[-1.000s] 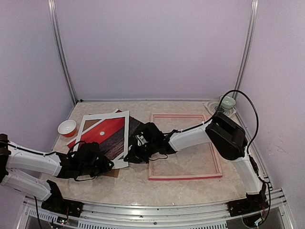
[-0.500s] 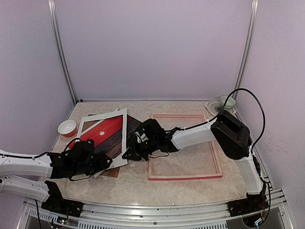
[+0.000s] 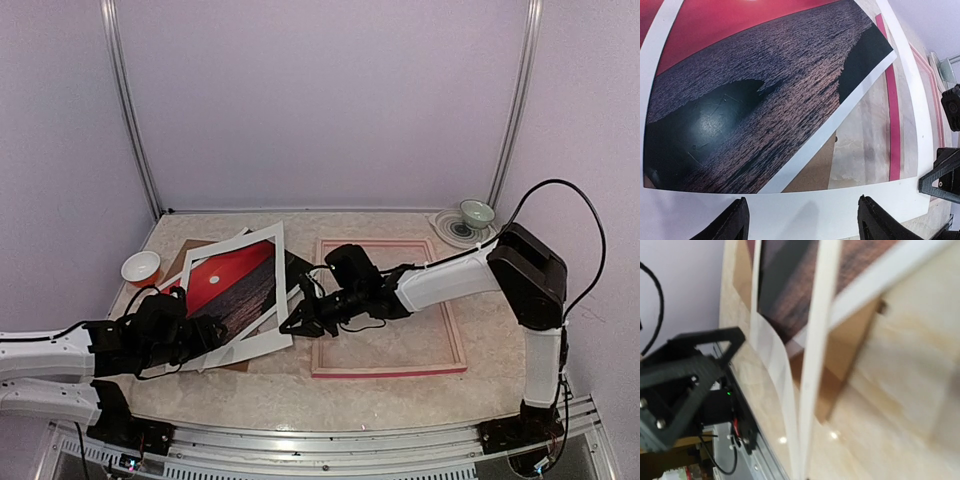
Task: Put the photo into the frame
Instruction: Pick up the mat board from the photo, then place the mat board on the glass panel.
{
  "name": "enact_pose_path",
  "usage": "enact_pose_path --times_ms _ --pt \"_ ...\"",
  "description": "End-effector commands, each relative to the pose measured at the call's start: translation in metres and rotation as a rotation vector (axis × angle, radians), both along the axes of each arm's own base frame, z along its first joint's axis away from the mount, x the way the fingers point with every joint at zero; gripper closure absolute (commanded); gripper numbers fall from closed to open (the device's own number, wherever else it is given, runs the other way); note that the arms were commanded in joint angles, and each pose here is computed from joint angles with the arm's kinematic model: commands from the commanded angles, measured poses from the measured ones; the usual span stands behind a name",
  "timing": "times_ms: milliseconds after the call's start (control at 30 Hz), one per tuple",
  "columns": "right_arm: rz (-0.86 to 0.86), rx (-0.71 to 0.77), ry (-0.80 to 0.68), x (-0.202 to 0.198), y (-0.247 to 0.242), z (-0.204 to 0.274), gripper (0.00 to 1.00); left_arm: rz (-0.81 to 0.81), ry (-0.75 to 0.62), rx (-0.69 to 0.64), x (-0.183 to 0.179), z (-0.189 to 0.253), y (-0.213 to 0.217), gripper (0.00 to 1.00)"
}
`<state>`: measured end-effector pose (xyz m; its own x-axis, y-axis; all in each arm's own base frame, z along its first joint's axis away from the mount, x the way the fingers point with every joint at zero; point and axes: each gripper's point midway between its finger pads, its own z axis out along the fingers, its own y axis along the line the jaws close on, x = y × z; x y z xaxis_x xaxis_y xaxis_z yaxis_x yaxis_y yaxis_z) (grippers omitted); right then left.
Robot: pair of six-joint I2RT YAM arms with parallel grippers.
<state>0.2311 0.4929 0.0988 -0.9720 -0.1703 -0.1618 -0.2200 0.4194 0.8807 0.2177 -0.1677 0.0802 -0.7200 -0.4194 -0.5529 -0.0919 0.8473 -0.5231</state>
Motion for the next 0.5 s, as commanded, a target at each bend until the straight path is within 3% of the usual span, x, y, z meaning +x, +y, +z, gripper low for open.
enact_pose_path --times_ms 0,167,467 --pt "0.006 0.037 -0.051 0.001 -0.028 0.020 1.00 0.003 -0.020 0.020 0.001 0.007 0.003 0.23" --pt "-0.020 0.014 -0.062 -0.002 -0.062 0.020 1.00 0.000 -0.031 0.013 0.002 0.011 0.002 0.19" --pt "-0.007 -0.016 -0.068 -0.018 -0.104 0.013 1.00 -0.019 -0.038 0.017 0.005 0.014 -0.004 0.01"
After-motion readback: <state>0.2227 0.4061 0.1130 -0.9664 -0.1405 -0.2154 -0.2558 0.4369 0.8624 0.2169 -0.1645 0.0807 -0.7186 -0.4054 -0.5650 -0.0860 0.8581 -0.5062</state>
